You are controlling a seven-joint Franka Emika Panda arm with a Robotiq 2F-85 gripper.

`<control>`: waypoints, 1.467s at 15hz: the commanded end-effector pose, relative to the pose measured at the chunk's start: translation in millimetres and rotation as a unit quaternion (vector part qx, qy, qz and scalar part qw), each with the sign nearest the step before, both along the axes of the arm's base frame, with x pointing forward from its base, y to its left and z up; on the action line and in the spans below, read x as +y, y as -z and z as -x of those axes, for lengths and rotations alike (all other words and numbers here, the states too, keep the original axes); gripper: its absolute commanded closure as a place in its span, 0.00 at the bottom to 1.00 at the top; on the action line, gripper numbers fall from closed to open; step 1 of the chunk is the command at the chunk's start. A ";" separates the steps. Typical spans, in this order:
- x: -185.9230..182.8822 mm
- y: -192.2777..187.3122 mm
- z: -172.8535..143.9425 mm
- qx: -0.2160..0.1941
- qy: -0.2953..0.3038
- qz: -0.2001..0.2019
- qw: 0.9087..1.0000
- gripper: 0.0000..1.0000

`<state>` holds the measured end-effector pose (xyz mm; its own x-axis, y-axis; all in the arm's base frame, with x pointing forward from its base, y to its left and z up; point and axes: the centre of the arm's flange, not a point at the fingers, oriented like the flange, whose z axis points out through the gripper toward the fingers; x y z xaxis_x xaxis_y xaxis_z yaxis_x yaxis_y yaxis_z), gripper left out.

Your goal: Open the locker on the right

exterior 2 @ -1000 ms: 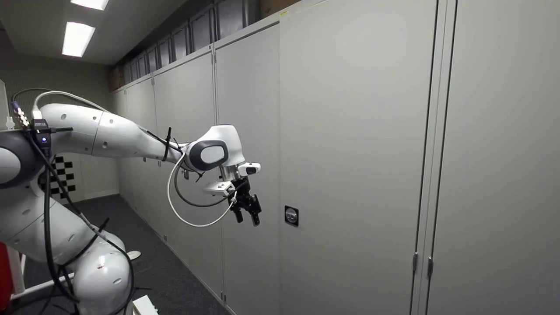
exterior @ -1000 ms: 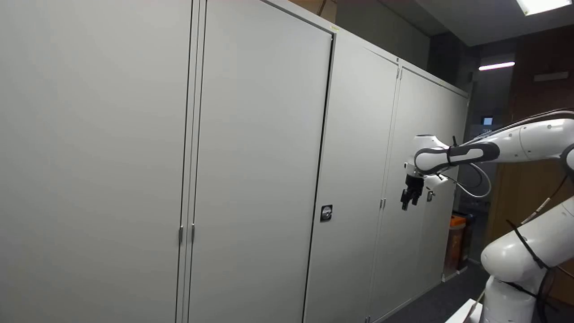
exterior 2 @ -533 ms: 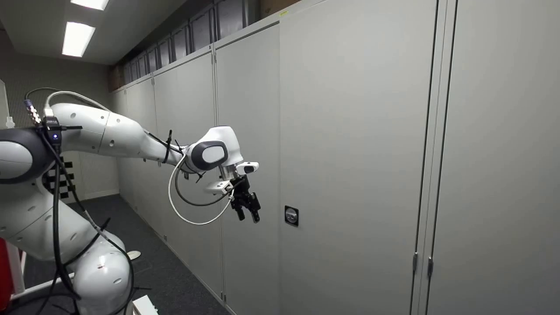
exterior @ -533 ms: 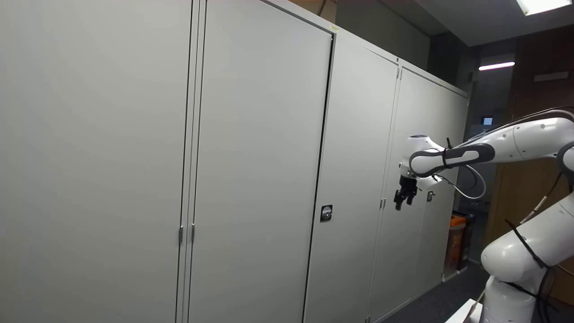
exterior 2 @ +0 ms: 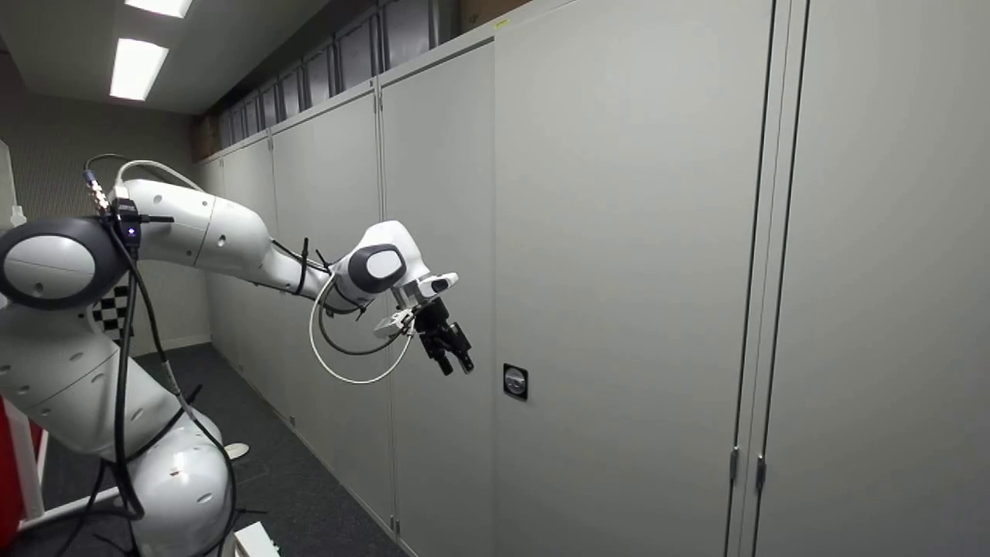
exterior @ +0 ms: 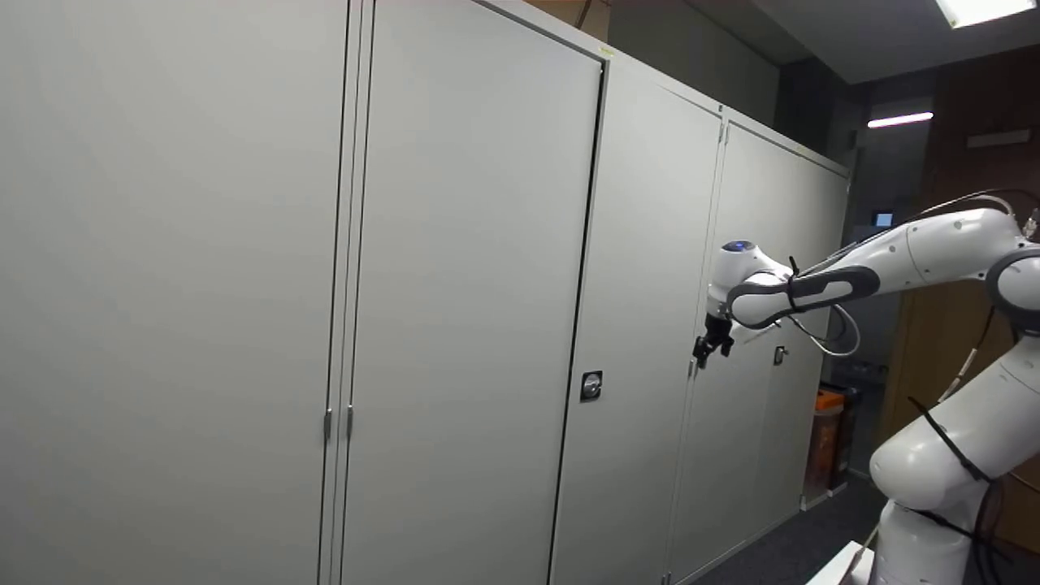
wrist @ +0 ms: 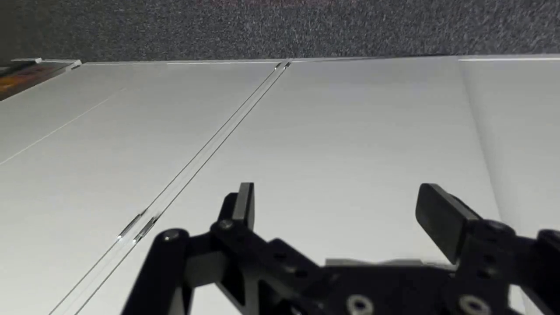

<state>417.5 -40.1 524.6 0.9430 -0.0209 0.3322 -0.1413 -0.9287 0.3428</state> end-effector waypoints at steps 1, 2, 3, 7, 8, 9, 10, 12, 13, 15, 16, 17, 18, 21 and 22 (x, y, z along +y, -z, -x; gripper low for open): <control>8.7 -20.3 -29.0 -0.057 0.029 0.030 0.997 0.00; 13.4 -25.6 -34.6 -0.073 0.034 0.033 0.996 0.00; 19.3 -31.1 -41.0 -0.093 0.040 0.037 0.994 0.00; 41.9 -47.8 -66.4 -0.162 0.054 0.031 0.985 0.00; 48.3 -51.0 -71.9 -0.175 0.057 0.023 0.983 0.00; 53.8 -54.0 -78.5 -0.194 0.056 0.024 0.979 0.00; 60.0 -57.7 -84.2 -0.210 0.054 0.023 0.976 0.00; 71.0 -64.5 -95.3 -0.241 0.052 0.030 0.969 0.00; 75.8 -66.6 -101.5 -0.255 0.053 0.036 0.965 0.00; 84.4 -71.4 -111.2 -0.274 0.054 0.049 0.959 0.00; 88.3 -73.9 -115.8 -0.282 0.054 0.056 0.956 0.00; 92.9 -75.3 -120.0 -0.291 0.052 0.059 0.953 0.00; 98.2 -76.9 -123.7 -0.299 0.049 0.059 0.951 0.00; 120.6 -80.9 -130.5 -0.322 0.028 0.037 0.946 0.00; 127.6 -82.8 -132.1 -0.330 0.021 0.029 0.943 0.00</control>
<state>533.5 70.0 598.6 0.5811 -0.0324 0.8132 -0.4070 -0.8769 0.2559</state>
